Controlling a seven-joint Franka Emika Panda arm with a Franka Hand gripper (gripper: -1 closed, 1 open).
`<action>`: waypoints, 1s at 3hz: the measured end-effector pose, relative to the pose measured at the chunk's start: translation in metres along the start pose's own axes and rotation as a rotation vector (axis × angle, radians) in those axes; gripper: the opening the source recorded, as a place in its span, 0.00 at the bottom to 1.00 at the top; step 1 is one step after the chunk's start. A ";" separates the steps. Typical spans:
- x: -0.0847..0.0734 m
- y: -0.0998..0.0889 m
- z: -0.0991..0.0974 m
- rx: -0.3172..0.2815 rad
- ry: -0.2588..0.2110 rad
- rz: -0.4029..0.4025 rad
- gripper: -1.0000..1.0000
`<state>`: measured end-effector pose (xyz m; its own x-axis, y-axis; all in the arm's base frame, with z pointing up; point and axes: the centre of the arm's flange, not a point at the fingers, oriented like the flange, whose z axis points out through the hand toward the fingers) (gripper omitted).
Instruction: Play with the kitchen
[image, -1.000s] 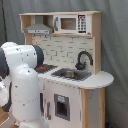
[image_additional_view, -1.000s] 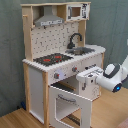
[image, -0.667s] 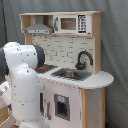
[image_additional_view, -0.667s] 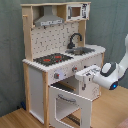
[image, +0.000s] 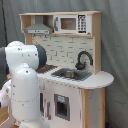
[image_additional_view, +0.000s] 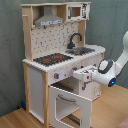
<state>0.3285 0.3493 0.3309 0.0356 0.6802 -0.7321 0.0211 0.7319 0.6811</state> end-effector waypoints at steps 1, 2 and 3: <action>0.010 0.003 0.006 -0.006 0.044 0.030 1.00; 0.021 0.010 0.018 -0.018 0.041 0.023 1.00; 0.021 0.010 0.022 -0.020 0.025 0.019 1.00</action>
<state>0.3518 0.3698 0.3230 0.0112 0.6944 -0.7195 0.0004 0.7196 0.6944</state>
